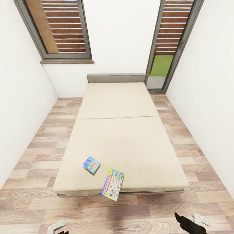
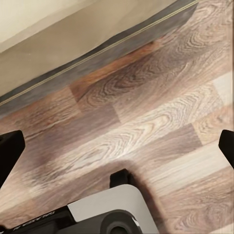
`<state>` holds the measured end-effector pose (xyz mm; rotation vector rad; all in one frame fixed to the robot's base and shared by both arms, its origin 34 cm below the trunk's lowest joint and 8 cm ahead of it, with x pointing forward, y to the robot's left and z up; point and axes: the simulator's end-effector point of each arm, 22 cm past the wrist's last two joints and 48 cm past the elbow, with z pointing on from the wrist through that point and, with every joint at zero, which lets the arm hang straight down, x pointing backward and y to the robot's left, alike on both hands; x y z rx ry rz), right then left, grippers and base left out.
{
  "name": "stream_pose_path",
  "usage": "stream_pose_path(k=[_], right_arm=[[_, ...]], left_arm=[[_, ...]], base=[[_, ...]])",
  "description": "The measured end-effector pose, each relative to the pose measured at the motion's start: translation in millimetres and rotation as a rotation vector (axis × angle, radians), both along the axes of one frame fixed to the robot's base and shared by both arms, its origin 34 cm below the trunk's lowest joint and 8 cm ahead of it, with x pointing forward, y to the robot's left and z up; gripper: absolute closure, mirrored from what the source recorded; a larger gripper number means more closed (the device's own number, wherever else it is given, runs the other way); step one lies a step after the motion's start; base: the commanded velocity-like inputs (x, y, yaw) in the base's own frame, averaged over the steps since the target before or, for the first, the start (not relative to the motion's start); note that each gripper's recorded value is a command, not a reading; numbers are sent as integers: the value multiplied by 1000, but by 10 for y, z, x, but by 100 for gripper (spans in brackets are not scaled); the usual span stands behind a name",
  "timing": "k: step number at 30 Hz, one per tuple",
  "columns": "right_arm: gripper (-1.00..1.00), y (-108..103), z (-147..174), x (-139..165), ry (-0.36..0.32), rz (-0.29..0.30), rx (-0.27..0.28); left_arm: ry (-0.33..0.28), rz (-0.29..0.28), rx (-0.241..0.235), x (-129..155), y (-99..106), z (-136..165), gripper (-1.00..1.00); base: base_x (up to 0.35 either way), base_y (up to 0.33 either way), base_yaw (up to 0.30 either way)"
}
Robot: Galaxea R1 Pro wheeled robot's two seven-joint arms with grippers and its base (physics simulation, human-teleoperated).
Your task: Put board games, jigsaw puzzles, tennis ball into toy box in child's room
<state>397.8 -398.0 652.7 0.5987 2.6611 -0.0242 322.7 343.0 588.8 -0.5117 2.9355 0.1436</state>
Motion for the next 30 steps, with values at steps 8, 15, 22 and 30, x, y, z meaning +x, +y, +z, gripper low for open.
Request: stream_pose_path(k=[8,15,22,30], right_arm=[[-100,14,6,12,-2,1,5],[-100,12,8,17,-4,1,4],[-100,14,16,28,-8,2,4],[-100,13,50,68,-19,2,2]], left_arm=[[-2,-2,1,9,7,5,-100],[-1,-2,0,7,1,4,-100],[-4,-2,2,18,13,11,-100],[-16,-1,2,65,15,36,-100]], base=[[0,-11,-11],[0,-83,0],[0,-73,0],[0,-5,0]])
